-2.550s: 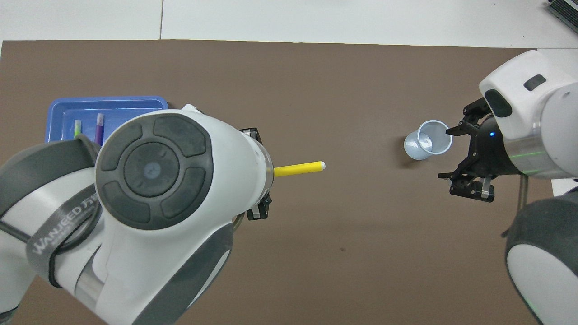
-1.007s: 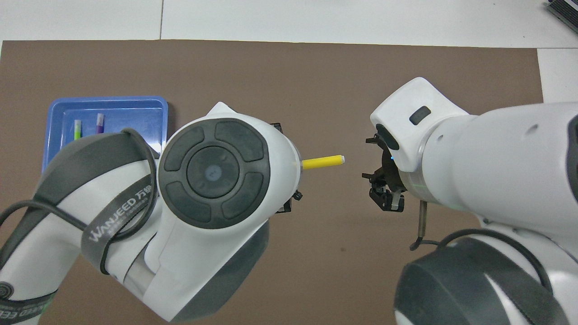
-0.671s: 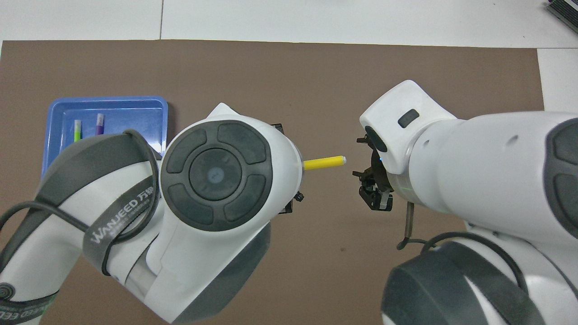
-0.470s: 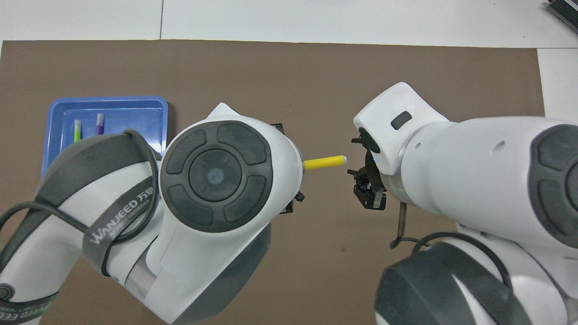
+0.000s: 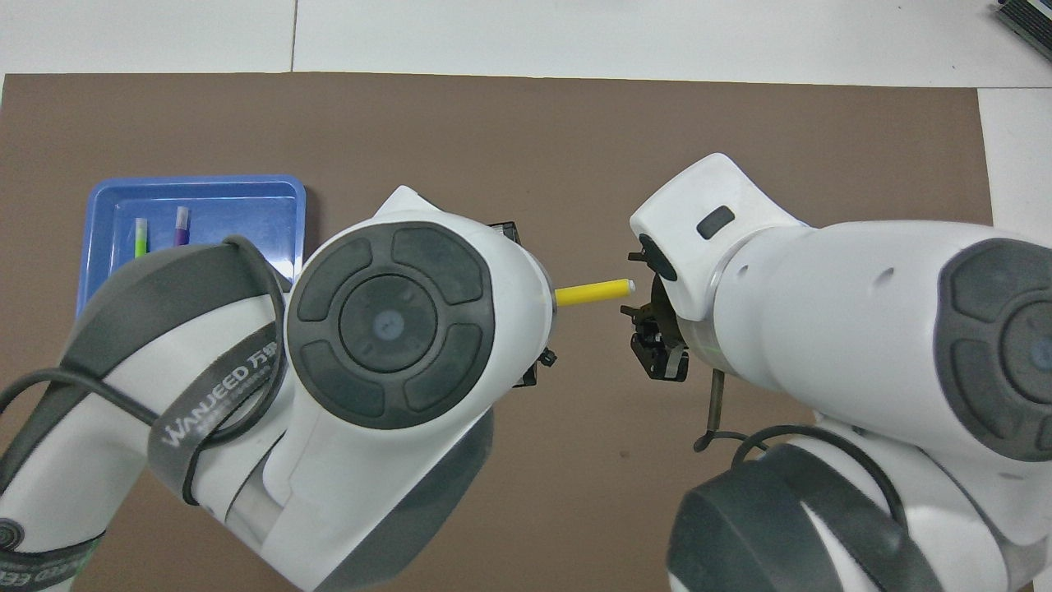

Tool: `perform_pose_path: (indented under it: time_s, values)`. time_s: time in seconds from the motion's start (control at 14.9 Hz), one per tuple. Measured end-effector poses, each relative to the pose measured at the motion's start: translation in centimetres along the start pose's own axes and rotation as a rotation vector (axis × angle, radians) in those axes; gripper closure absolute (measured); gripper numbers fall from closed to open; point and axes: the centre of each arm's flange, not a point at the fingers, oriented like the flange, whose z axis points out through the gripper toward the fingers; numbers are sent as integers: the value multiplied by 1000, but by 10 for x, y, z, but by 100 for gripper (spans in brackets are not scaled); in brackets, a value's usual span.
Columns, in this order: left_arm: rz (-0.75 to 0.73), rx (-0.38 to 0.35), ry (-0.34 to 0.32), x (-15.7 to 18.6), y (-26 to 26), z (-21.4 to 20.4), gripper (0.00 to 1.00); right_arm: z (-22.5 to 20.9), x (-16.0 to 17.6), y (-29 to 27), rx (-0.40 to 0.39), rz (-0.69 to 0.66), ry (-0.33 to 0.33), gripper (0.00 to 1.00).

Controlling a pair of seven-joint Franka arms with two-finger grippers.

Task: Transfer and insert pens with both arms
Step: 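Close the right gripper on the yellow pen's free end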

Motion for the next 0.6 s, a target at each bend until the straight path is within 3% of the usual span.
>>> perform_pose_path:
  time_s: [0.6]
  values:
    - [2,-2,-1,-1,-1,0,82,0,9,-6,-2,24,9,65]
